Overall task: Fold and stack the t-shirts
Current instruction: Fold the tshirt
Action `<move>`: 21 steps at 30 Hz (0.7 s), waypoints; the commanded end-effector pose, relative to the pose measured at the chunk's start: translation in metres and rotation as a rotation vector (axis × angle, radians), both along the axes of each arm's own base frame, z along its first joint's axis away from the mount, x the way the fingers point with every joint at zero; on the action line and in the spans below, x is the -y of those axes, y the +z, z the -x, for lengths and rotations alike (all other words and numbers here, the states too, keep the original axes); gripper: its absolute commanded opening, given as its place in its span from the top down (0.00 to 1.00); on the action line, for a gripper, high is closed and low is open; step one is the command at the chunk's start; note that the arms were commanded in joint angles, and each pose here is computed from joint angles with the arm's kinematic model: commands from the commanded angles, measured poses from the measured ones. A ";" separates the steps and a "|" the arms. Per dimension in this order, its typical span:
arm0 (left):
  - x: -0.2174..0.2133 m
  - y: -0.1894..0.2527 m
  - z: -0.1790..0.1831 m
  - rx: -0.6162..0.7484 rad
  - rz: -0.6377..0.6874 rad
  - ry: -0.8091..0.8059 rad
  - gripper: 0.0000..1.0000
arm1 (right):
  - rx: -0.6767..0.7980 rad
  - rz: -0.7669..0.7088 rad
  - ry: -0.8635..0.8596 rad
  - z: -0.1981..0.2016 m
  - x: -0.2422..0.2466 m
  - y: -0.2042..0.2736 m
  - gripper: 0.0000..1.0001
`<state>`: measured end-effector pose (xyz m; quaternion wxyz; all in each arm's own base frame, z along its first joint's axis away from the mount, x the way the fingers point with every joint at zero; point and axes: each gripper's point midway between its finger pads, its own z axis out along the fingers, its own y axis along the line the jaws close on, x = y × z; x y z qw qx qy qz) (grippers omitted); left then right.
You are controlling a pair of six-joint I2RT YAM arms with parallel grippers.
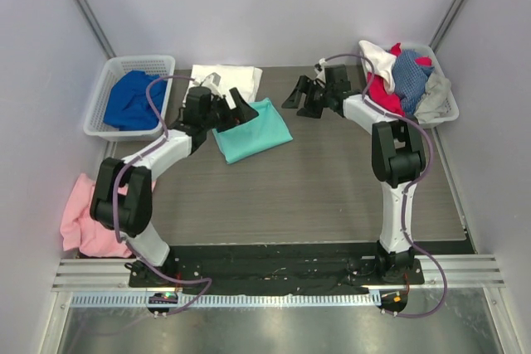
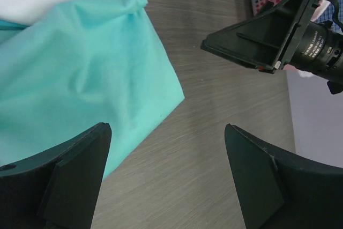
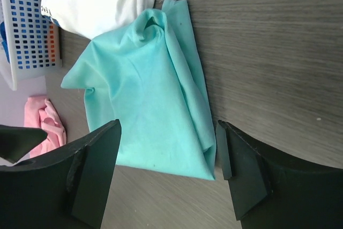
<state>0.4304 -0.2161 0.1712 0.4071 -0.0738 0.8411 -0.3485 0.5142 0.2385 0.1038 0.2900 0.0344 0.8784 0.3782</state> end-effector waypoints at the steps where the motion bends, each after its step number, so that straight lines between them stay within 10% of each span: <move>1: 0.026 0.001 -0.017 0.064 0.111 -0.092 0.08 | 0.070 -0.008 -0.010 0.003 0.006 0.025 0.20; 12: 0.056 -0.045 -0.081 0.051 0.246 -0.182 0.09 | 0.033 -0.015 -0.003 0.018 0.007 0.010 0.20; 21: -0.004 -0.049 -0.121 0.073 0.311 -0.086 0.10 | 0.021 -0.025 0.004 0.017 0.003 0.002 0.20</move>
